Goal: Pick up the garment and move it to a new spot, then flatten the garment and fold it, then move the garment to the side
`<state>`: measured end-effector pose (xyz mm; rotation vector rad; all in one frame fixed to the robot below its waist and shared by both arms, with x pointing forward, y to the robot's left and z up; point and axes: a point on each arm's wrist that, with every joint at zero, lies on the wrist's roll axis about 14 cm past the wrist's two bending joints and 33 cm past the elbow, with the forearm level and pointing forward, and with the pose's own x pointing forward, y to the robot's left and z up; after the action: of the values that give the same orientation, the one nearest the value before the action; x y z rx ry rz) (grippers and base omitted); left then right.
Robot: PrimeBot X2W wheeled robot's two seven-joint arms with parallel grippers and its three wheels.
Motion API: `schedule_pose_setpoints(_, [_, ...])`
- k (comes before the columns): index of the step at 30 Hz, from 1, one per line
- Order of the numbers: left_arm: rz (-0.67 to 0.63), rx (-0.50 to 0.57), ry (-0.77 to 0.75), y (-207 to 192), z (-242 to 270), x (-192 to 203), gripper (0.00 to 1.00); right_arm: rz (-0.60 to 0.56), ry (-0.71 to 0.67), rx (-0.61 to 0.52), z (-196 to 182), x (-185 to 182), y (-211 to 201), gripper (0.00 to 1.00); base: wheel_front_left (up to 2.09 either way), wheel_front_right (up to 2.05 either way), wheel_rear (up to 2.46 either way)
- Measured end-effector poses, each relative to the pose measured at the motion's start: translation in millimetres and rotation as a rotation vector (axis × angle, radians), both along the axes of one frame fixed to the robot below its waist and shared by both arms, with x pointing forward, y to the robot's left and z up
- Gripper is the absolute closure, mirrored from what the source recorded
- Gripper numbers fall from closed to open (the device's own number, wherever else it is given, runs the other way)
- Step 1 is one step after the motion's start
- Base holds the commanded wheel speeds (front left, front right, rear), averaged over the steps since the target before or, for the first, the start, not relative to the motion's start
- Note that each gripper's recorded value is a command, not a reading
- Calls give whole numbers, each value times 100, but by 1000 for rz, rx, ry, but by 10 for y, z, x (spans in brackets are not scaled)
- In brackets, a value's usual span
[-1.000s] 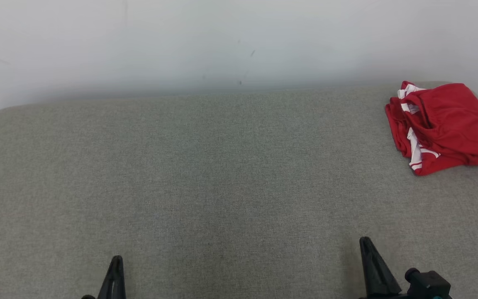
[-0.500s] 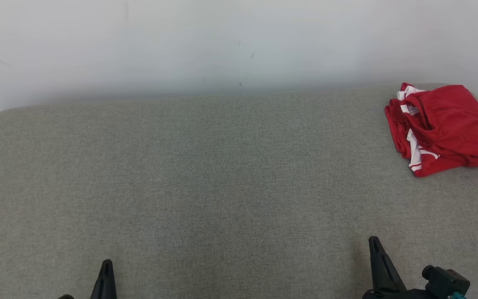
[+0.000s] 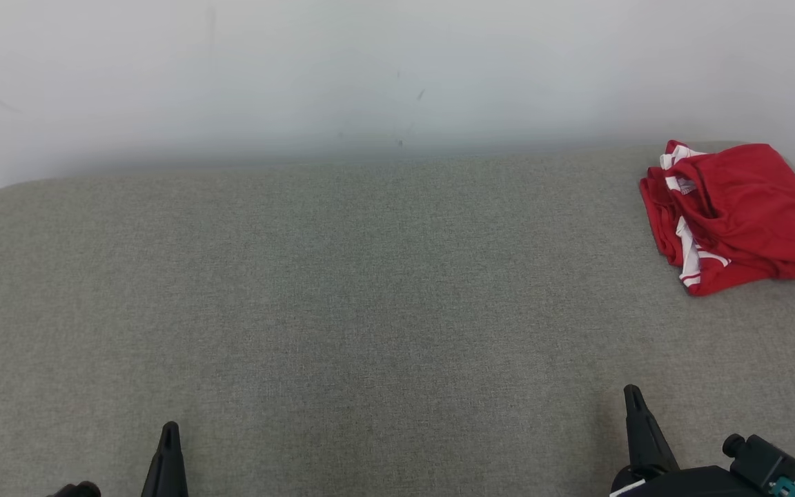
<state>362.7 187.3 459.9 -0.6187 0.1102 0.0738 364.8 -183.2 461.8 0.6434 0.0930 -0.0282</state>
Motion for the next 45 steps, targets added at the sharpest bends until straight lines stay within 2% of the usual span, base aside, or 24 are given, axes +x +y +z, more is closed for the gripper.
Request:
schedule_pose_setpoints(34, [53, -438, -14, 80, 107, 115, 100, -62, -7, 423, 131, 110, -104, 100, 0, 0, 0])
schedule_pose_setpoints(45, [52, -543, -28, 82, 158, 143, 100, -68, -19, 532, 186, 143, -124, 100, 0, 0, 0])
